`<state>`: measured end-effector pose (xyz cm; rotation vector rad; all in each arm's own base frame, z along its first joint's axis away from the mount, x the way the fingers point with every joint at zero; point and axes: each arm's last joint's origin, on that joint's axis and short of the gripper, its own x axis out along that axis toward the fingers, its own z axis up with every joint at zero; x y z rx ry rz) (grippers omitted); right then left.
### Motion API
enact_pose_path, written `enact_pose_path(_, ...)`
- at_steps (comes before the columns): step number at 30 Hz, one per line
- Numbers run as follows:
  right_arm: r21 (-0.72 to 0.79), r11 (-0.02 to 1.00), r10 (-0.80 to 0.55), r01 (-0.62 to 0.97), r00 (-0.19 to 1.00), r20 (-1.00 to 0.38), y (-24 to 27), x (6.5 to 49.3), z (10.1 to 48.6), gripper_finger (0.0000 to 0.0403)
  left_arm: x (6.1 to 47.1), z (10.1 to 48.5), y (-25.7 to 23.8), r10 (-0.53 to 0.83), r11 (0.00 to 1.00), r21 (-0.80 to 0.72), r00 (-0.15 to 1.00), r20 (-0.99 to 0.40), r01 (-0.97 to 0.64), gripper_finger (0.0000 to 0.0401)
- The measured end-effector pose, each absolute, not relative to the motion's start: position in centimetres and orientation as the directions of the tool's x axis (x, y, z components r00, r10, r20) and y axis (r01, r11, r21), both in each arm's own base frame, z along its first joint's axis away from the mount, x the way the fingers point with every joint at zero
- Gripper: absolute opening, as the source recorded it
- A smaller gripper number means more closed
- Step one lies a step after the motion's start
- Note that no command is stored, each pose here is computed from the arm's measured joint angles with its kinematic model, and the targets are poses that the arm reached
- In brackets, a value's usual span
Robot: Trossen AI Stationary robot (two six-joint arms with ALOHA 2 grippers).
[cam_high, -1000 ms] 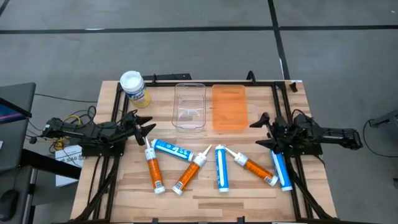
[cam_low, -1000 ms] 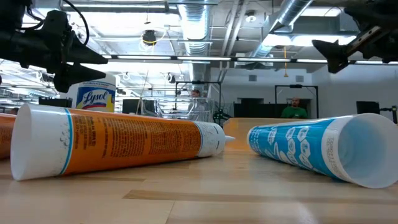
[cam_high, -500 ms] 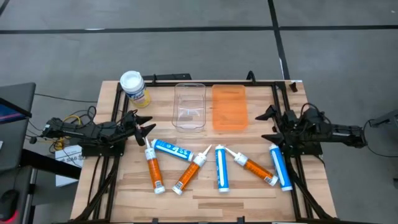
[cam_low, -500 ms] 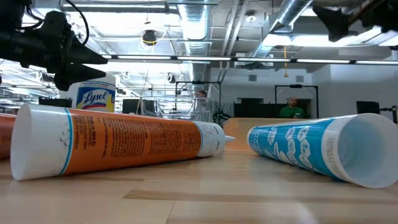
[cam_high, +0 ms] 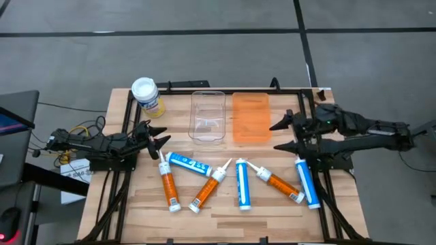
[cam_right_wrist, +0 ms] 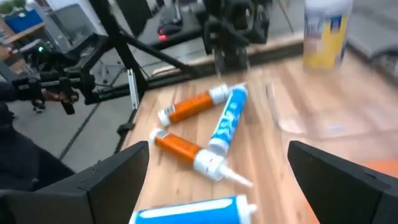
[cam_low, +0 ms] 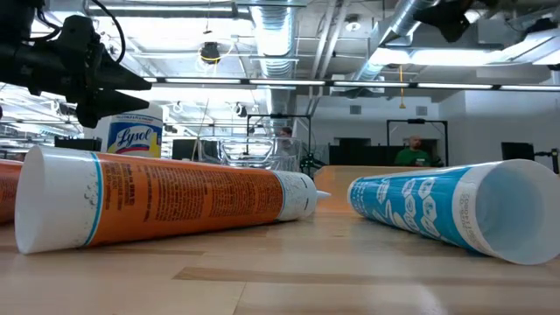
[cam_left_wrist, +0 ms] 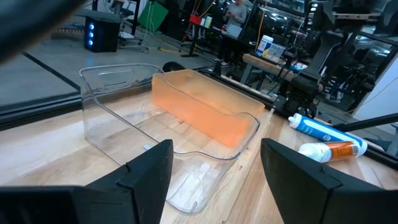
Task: Pick & place silicon tubes, Sealant and Lysol wipes
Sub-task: Put the right orange sealant into the orange bin
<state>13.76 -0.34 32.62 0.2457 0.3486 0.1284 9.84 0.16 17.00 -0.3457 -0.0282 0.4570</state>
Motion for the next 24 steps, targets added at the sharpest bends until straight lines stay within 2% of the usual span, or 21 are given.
enact_pose_path(6, 0.451, 0.892, 0.169, 0.021, 0.911, -0.377, -0.5, 16.0, 33.2, 0.0377, 9.8, 17.0, 0.2, 0.437, 0.840, -0.334, 0.898, -0.050, -0.427, 0.0236)
enact_pose_path(13, 0.596, 0.789, 0.172, 0.149, 0.878, -0.447, -0.7, 18.1, 32.0, 0.0377, 9.8, 17.0, 0.2, 0.437, 0.839, -0.337, 0.898, -0.049, -0.427, 0.0236)
enact_pose_path(24, 0.603, 0.773, 0.175, 0.197, 0.847, -0.502, -0.7, 19.4, 30.9, 0.0377, 9.8, 17.0, 0.2, 0.437, 0.838, -0.341, 0.898, -0.049, -0.426, 0.0236)
